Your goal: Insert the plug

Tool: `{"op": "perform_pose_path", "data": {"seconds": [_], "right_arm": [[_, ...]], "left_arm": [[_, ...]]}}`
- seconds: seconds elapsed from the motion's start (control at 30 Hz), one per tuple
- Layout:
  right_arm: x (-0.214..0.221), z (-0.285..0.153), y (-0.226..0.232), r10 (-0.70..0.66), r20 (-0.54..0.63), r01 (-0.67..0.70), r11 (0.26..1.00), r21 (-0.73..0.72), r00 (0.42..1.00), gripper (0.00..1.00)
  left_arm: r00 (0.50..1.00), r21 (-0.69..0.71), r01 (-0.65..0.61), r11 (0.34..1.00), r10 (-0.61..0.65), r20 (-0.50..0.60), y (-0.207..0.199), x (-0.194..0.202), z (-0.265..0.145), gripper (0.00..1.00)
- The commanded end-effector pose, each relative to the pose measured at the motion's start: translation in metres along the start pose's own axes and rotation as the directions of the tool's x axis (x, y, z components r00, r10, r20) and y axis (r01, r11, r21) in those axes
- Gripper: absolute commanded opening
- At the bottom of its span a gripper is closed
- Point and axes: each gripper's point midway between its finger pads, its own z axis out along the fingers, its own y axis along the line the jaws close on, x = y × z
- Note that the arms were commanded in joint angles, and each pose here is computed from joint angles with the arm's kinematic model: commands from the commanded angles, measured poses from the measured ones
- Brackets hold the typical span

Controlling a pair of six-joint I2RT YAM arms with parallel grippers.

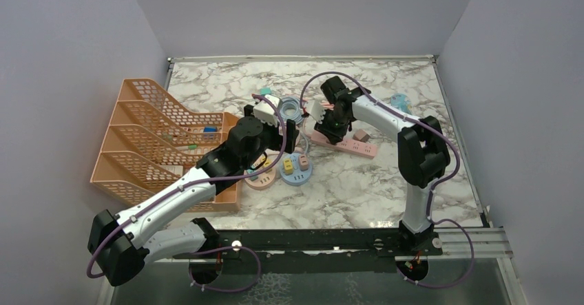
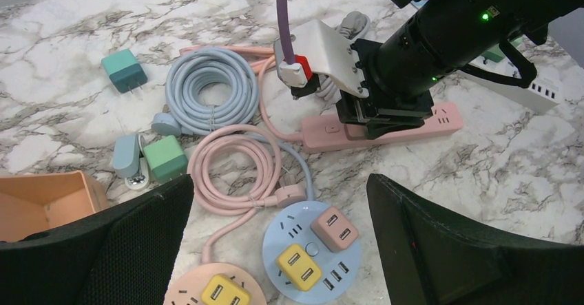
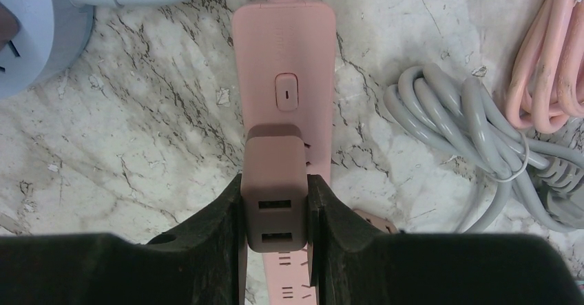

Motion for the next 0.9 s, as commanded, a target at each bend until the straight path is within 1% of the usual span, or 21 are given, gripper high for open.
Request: {"op": "perform_pose_path", "data": {"seconds": [0.0,0.07,0.13,0.17,0.23,0.37,0.53,0.6,0.7,0.73,0.8,0.87], "right_arm": [[0.066,0.081,0.012,-0.006,-0.196,-0.008,0.997,-0.072,0.981,0.01],[0.064,0.082,0.013,0.005,-0.185,-0.021,0.996,-0.085,0.983,0.01],[0.052,0.076,0.009,0.024,-0.151,-0.035,0.997,-0.074,0.988,0.01],[0.044,0.071,0.004,0.047,-0.127,-0.055,0.997,-0.055,0.991,0.04],[0.024,0.053,-0.003,0.088,-0.061,-0.091,0.995,-0.039,0.994,0.14],[-0.012,0.013,-0.010,0.133,0.074,-0.131,0.991,-0.028,0.988,0.20],[-0.028,-0.029,-0.016,0.187,0.169,-0.193,0.981,0.020,0.968,0.29],[-0.032,-0.043,-0.016,0.204,0.212,-0.216,0.976,0.030,0.956,0.42],[-0.039,-0.061,-0.008,0.210,0.288,-0.223,0.975,0.015,0.934,0.69],[-0.041,-0.065,-0.005,0.207,0.307,-0.219,0.976,0.004,0.929,0.74],[-0.042,-0.070,0.000,0.207,0.334,-0.220,0.976,0.001,0.920,0.79],[-0.043,-0.077,-0.003,0.203,0.361,-0.227,0.974,0.024,0.910,0.79]], "left_arm": [[0.999,-0.027,-0.034,0.999,0.035,0.036,0.006,-0.012,0.000,0.99],[0.998,-0.035,-0.042,0.999,0.043,0.040,0.007,-0.014,0.000,0.99],[0.998,-0.037,-0.045,0.998,0.046,0.044,0.007,-0.016,0.001,0.99],[0.998,-0.034,-0.046,0.998,0.047,0.047,0.006,-0.018,0.001,0.99],[0.997,-0.022,-0.056,0.998,0.057,0.050,0.003,-0.022,0.001,0.99],[0.996,-0.040,-0.070,0.997,0.072,0.053,0.005,-0.032,0.002,0.99],[0.995,-0.069,-0.085,0.994,0.088,0.045,0.009,-0.039,0.004,0.99],[0.995,-0.076,-0.083,0.994,0.086,0.044,0.010,-0.040,0.005,0.99],[0.996,-0.085,-0.076,0.994,0.079,0.037,0.012,-0.039,0.007,0.99],[0.996,-0.087,-0.075,0.993,0.079,0.035,0.012,-0.039,0.007,0.99],[0.997,-0.093,-0.070,0.993,0.073,0.035,0.013,-0.039,0.008,0.99],[0.997,-0.096,-0.065,0.993,0.069,0.036,0.013,-0.040,0.009,0.99]]}}
